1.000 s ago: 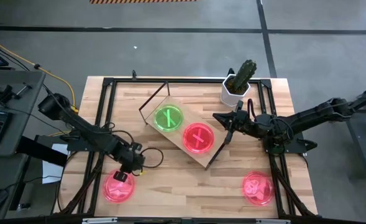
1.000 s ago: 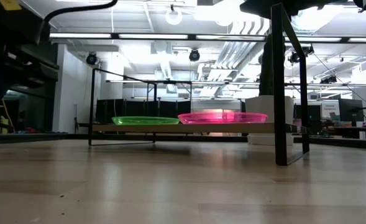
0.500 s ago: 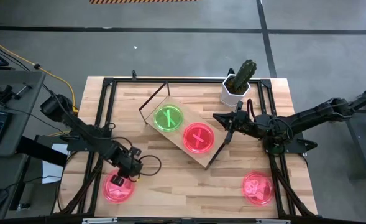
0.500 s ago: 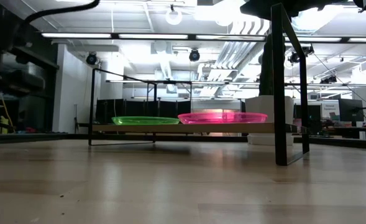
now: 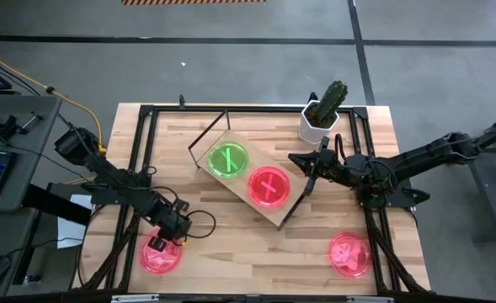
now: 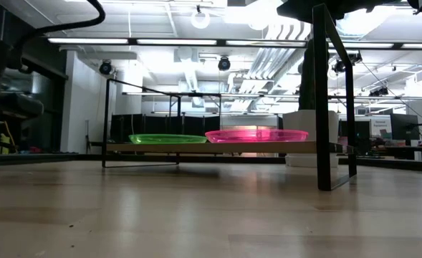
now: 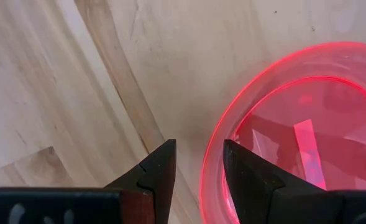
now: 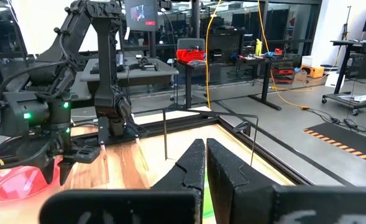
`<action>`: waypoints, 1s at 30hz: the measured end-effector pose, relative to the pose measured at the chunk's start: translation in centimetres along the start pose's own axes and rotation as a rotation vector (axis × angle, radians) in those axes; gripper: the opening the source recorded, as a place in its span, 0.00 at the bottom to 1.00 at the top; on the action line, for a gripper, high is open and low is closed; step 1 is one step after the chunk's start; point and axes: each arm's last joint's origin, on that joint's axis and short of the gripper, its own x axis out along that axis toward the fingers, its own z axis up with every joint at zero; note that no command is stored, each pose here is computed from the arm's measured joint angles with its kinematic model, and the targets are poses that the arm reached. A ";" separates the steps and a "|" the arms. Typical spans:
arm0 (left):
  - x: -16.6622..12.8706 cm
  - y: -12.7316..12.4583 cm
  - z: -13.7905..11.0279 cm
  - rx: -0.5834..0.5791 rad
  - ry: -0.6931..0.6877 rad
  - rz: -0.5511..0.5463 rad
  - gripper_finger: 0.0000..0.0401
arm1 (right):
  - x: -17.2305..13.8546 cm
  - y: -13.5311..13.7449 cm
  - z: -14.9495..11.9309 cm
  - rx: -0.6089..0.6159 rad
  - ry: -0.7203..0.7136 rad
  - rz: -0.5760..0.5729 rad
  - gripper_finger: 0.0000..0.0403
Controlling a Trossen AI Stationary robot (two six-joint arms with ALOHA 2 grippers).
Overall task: Place and stack plates onto a shelf
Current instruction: Stack the pink plate on top of the other pink plate on the shelf
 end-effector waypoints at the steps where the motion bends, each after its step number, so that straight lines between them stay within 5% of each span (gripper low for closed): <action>1: 0.1 0.0 0.0 0.000 0.001 -0.004 0.30 | 0.0 0.0 0.0 0.000 0.000 0.000 0.00; 14: 1.6 -0.3 0.1 0.077 0.068 -0.037 0.30 | 0.0 0.0 0.0 -0.002 0.003 0.000 0.00; 23: 1.4 0.0 0.1 0.048 0.056 -0.023 0.03 | 0.0 0.0 -0.1 -0.003 0.004 0.000 0.00; 30: -0.7 0.9 0.1 -0.007 0.015 -0.039 0.00 | 0.0 0.0 -0.1 -0.005 0.007 -0.001 0.00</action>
